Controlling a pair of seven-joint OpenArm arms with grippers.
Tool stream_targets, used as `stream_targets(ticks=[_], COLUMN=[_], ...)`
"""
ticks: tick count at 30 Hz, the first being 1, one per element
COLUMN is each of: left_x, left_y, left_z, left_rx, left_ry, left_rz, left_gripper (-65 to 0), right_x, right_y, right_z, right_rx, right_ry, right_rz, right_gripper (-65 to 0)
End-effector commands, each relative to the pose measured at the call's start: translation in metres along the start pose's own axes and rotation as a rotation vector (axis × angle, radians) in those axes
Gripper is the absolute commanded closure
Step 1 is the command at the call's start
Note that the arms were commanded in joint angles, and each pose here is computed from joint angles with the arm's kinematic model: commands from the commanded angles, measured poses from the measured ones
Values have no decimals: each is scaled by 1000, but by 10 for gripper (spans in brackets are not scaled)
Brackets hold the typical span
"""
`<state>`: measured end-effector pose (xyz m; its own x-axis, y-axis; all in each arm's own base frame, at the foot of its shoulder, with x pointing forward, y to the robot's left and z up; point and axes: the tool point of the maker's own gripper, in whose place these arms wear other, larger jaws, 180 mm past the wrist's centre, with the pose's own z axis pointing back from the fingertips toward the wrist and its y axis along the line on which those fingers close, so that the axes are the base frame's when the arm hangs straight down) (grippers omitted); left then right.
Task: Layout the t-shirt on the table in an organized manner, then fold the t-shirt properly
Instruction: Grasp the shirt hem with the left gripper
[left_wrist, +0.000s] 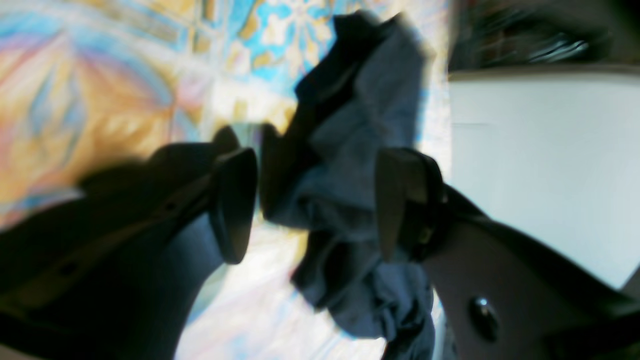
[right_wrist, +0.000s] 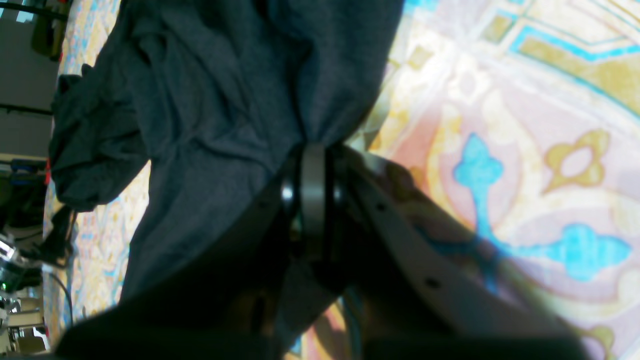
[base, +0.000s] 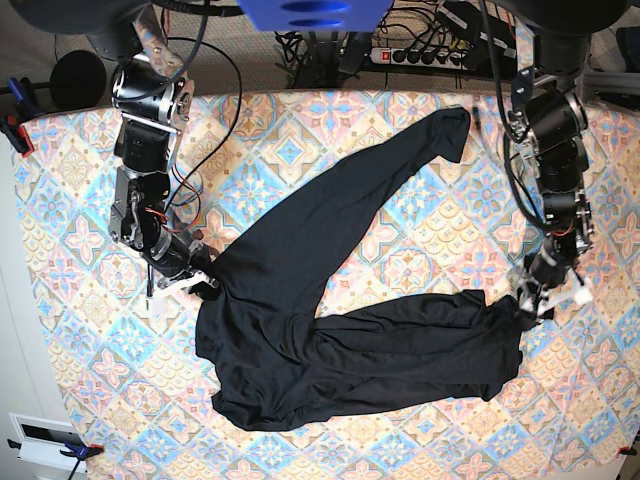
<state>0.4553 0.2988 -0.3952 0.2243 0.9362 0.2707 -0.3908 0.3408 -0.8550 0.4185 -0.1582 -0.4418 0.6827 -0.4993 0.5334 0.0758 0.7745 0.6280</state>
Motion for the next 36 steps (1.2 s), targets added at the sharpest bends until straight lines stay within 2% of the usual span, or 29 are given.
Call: stream_targets(ticks=[1, 5, 9, 13, 15, 16, 19, 21, 24, 30, 36], left_x=[20, 58, 77, 76, 67, 58, 38, 14, -7, -17, 3], left_y=[-38, -67, -119, -139, -133, -128, -102, -88, -69, -74, -88], left_z=[-2, 9, 21, 12, 3, -4, -20, -31, -37, -41, -38], left_rx=[-60, 63, 154, 313, 374, 378, 403, 367, 335, 309, 313], left_ry=[-32, -84, -142, -91, -17, 33, 206, 321, 404, 400, 351], left_rz=[-91, -411, -878, -1296, -1474, -1528, -1594, -1615, -1598, -1586, -1587], left_gripper=[-346, -346, -346, -346, -346, -346, -348, -348, -348, -348, -348], right_x=[-21, -21, -21, -21, -21, -21, -21, -21, -22, -22, -22], right_y=[-7, -7, -7, -7, -7, -7, -7, -8, -8, -9, -9], right_z=[-1, -1, -1, -1, -1, -1, -1, 0, 0, 0, 0], right_rx=[-31, -31, -31, -31, -31, -31, -31, -32, -32, -34, -34], right_ry=[74, 72, 72, 74, 75, 75, 75, 75, 79, 80, 80], right_rz=[-28, -28, -28, -28, -28, -28, -28, -27, -27, -27, -27], right_gripper=[0, 0, 0, 0, 0, 0, 0, 0, 0, 0, 0])
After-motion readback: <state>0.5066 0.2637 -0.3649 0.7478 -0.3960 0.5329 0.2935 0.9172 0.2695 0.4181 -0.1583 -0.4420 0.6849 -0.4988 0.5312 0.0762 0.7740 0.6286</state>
